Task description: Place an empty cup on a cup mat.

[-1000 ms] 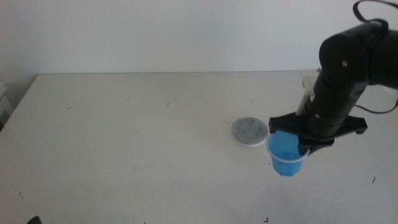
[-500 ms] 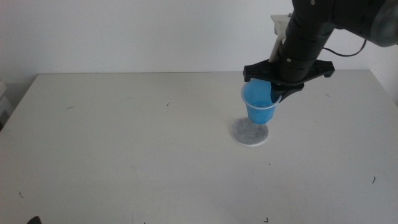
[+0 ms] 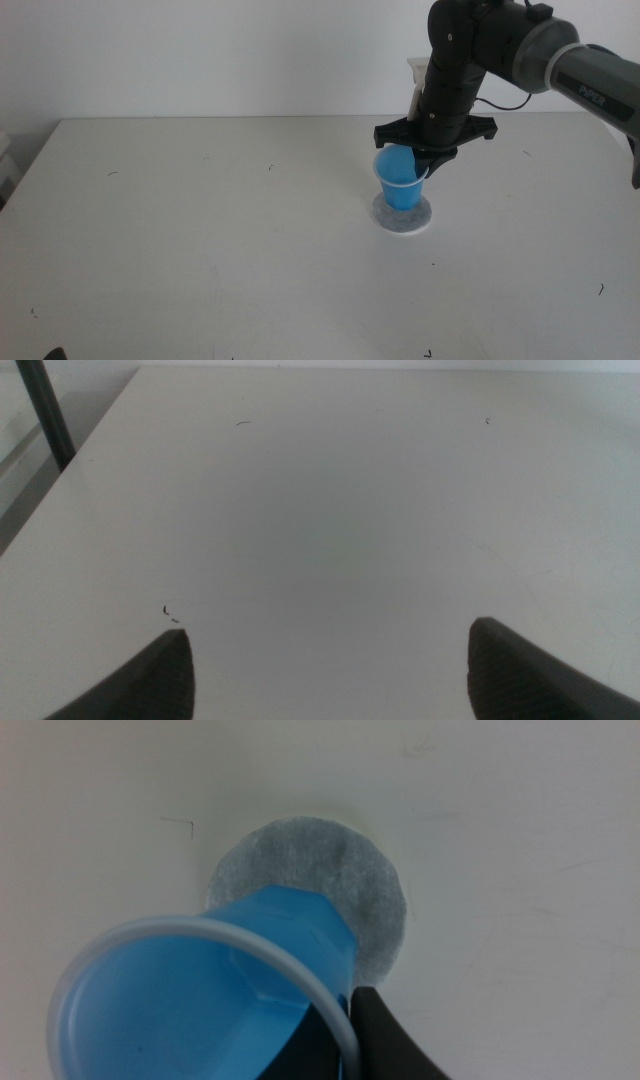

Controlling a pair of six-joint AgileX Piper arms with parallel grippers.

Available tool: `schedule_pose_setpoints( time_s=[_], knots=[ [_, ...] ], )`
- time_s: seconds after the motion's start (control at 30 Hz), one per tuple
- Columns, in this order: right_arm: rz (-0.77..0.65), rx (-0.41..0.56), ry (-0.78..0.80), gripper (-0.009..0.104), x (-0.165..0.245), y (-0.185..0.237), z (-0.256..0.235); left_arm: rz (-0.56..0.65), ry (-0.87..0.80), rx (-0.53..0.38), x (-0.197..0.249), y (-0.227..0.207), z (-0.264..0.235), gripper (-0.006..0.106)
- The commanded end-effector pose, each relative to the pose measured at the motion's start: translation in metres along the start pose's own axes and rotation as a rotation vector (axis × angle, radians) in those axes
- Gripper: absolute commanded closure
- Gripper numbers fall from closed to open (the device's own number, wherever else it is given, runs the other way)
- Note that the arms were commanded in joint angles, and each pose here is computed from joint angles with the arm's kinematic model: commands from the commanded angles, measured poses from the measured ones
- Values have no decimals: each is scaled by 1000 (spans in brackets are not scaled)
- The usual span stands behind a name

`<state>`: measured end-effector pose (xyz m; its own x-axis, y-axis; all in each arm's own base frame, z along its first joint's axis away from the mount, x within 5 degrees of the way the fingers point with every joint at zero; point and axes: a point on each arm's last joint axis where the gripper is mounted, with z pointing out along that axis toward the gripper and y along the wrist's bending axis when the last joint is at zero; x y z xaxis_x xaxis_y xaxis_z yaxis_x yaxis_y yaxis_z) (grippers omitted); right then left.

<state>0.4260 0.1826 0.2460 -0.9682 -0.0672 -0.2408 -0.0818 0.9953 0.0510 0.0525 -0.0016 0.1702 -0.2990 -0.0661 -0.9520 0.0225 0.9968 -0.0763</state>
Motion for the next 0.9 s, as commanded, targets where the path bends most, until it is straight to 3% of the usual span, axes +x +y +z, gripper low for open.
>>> schedule_pose_setpoints(
  time_s=[0.0, 0.6, 0.77, 0.87],
  knots=[
    [-8, -15, -69, 96, -5, -4, -28, -11, -75, 10, -8, -1, -1, -5],
    [-9, 16, -47, 95, -12, -7, 9, -11, -75, 10, -8, -1, -1, -5],
    [-28, 8, -40, 76, -11, -6, 8, -11, -75, 10, -8, -1, -1, -5],
    [-28, 9, -39, 56, -11, -6, 8, -11, -75, 10, -8, -1, -1, -5]
  ],
)
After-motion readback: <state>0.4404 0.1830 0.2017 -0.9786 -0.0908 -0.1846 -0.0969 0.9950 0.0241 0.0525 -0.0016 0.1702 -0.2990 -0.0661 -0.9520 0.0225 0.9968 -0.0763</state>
